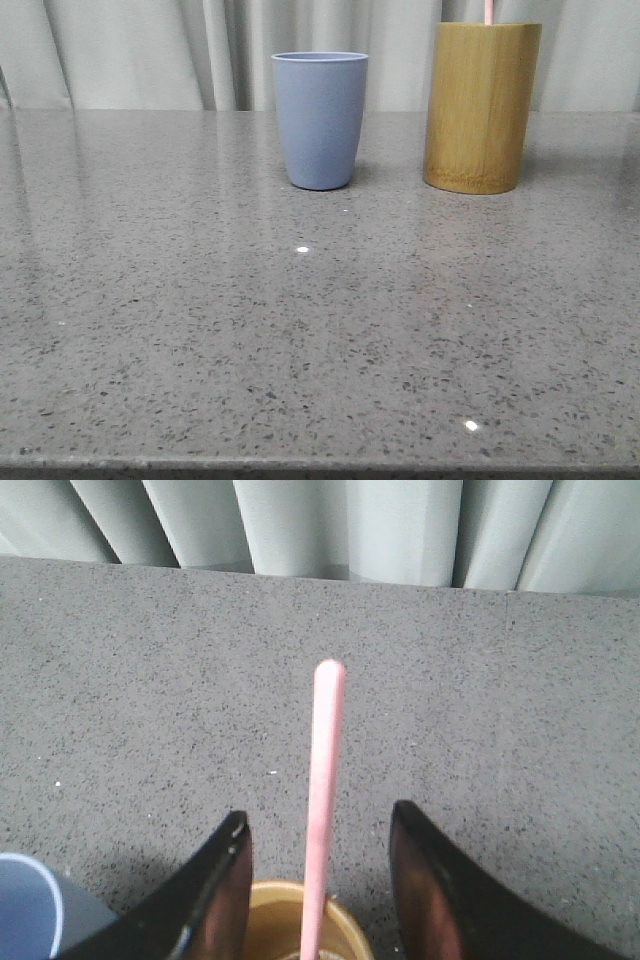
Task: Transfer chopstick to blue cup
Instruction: 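Grasp the pink stick in the bamboo holder with the right gripper, lift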
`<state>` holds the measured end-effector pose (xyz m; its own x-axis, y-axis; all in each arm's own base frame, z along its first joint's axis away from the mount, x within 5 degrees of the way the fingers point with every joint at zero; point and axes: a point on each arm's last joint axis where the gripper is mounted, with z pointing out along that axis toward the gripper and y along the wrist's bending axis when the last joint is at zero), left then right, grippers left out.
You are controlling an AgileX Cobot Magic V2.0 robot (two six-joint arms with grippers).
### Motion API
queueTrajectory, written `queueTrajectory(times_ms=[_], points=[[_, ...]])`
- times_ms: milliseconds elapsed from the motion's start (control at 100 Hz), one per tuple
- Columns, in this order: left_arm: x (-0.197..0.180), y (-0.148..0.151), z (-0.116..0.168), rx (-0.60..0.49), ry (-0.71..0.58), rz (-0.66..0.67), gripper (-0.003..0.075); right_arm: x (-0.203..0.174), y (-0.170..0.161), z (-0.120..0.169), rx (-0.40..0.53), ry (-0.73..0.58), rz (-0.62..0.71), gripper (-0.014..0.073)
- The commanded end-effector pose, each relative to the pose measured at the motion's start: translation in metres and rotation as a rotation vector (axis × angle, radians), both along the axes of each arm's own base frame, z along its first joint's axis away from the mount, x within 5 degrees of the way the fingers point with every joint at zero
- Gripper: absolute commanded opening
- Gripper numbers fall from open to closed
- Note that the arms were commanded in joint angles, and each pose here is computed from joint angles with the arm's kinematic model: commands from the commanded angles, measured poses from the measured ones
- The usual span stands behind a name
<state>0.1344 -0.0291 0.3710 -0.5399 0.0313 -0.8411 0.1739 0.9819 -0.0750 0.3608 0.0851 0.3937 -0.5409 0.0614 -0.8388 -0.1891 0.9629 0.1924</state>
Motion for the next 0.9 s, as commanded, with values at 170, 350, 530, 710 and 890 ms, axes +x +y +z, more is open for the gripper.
queueTrajectory(times_ms=[170,350,530,710,890], points=[[0.001,0.000,0.015,-0.035,-0.101,0.008,0.0315,0.014,0.003,0.017,0.029,-0.120,-0.008,0.0347],[0.001,0.000,0.015,-0.033,-0.101,0.008,0.0315,0.025,0.005,0.013,0.034,-0.139,-0.013,0.0345],[0.001,0.000,0.015,-0.033,-0.101,0.008,0.0314,0.027,0.005,0.013,0.034,-0.141,-0.014,0.0287],[0.001,0.000,0.015,-0.033,-0.101,0.008,0.0314,0.027,0.005,0.013,0.035,-0.144,-0.015,0.0085],[0.001,0.000,0.015,-0.033,-0.101,0.008,0.0314,0.028,0.005,0.015,0.039,-0.162,-0.018,-0.0062]])
